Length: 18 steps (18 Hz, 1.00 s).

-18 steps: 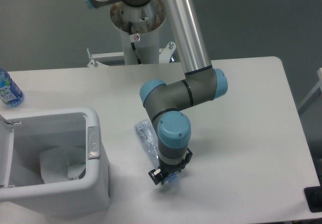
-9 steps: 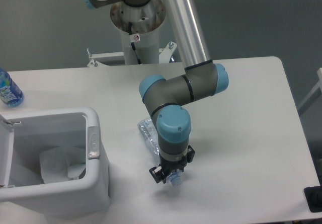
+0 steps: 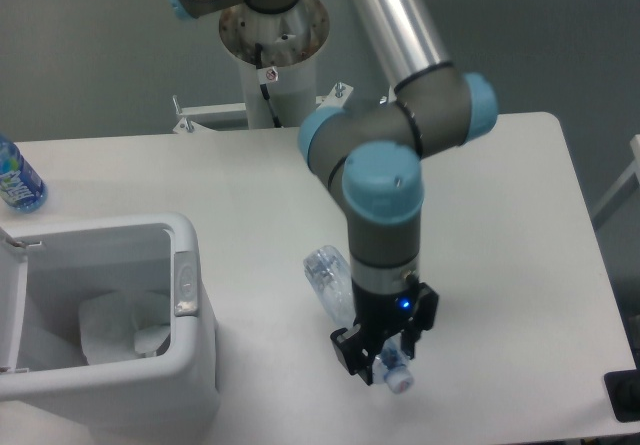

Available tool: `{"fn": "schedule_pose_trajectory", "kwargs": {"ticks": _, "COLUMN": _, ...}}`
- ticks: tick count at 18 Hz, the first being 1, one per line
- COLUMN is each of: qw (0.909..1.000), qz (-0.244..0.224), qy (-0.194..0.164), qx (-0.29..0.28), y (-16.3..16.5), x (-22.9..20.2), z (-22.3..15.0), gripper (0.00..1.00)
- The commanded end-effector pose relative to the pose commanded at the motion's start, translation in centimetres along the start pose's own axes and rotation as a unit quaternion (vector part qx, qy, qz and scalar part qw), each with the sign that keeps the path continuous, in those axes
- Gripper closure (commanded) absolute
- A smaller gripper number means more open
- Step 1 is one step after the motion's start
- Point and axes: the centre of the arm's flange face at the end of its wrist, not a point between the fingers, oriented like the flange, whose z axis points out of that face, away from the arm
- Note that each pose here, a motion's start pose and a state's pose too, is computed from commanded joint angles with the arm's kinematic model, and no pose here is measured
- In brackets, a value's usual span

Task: Place the trash in the trash can
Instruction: 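Lift the bottle upright and carry it toward the bin, then lower the bottle into the bin and release it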

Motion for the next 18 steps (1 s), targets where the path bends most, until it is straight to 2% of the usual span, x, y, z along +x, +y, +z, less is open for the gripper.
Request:
{"fn": "schedule_pose_trajectory", "kwargs": {"ticks": 3, "qw": 0.9971, "qz": 0.02, "qy": 0.033, "qx": 0.065, "y": -1.7, "x": 2.8, "z": -5.8, "gripper": 0.38}}
{"fn": "schedule_pose_trajectory", "kwargs": {"ticks": 7, "qw": 0.991, "qz": 0.054, "qy": 0.065, "qx": 0.104, "y": -1.8, "x": 8.3, "z": -11.2, "gripper": 0.38}}
{"fn": "schedule_pose_trajectory", "kwargs": {"ticks": 9, "qw": 0.9881, "qz": 0.076, "qy": 0.082, "qx": 0.106, "y": -0.7, "x": 11.4, "z": -12.5, "gripper": 0.38}}
{"fn": "schedule_pose_trajectory", "kwargs": {"ticks": 12, "qw": 0.9834, "qz": 0.116, "qy": 0.104, "qx": 0.092, "y": 1.9, "x": 15.8, "z": -12.4, "gripper": 0.38}}
{"fn": "schedule_pose_trajectory", "kwargs": {"ticks": 18, "qw": 0.9756, "qz": 0.15, "qy": 0.133, "qx": 0.089, "y": 4.3, "x": 20.6, "z": -13.5, "gripper": 0.38}}
